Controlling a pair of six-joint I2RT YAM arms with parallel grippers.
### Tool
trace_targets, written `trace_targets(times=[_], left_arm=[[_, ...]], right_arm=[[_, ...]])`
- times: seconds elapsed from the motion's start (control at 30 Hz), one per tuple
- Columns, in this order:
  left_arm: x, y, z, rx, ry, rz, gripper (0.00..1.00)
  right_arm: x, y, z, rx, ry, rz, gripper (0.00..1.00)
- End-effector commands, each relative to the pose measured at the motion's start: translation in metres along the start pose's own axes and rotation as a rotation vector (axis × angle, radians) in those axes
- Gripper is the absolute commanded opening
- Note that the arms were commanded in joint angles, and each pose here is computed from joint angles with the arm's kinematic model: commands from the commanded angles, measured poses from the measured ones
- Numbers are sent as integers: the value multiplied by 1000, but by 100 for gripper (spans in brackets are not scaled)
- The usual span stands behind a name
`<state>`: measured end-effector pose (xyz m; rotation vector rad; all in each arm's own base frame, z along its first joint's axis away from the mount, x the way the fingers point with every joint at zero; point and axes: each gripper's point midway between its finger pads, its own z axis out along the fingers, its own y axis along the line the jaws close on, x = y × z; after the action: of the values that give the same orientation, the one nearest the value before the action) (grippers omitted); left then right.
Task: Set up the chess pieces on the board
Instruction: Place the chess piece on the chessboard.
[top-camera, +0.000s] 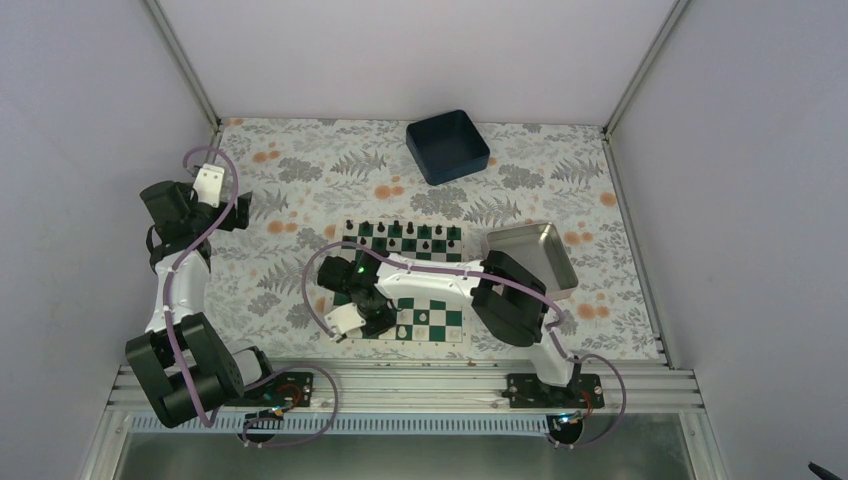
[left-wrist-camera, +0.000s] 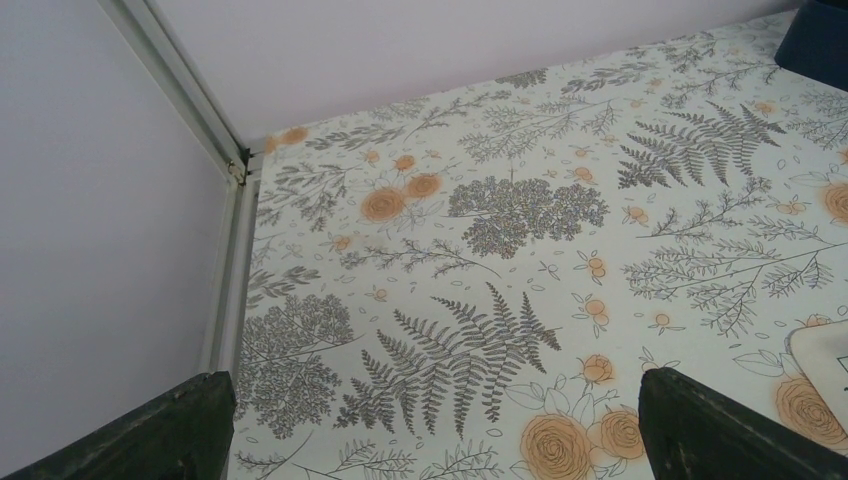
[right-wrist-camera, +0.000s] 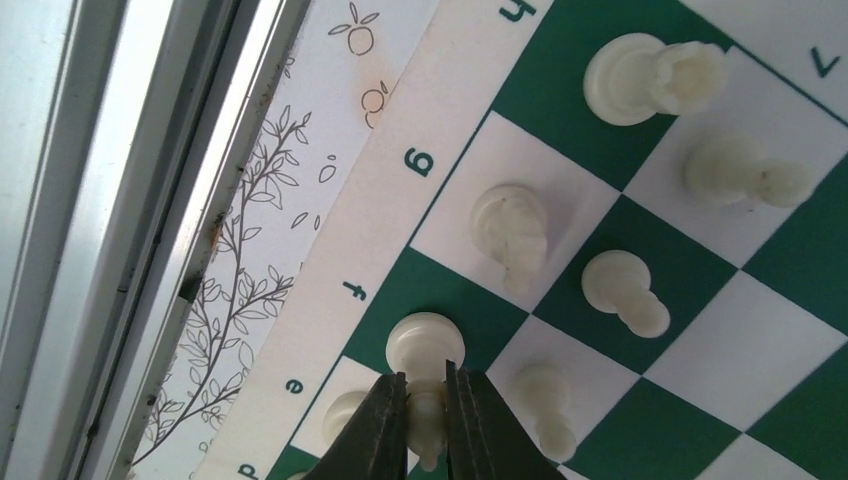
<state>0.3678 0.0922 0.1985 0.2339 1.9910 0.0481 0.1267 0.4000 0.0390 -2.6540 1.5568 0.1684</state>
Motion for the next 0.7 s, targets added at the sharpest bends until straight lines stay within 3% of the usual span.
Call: trace_targets(times=[0.0,0.4,0.67], left_arm=[[-8,0,-5,3,-37,12,100],[-8,0,-5,4,-37,9,100],[-8,1,-6,0,-38,8,100]], right_arm=[[-6,5,8,-18,-17,-28,11],[-6,4,12,-21,-15,-26,13],[-5,0,1,10,-14,-17,29]])
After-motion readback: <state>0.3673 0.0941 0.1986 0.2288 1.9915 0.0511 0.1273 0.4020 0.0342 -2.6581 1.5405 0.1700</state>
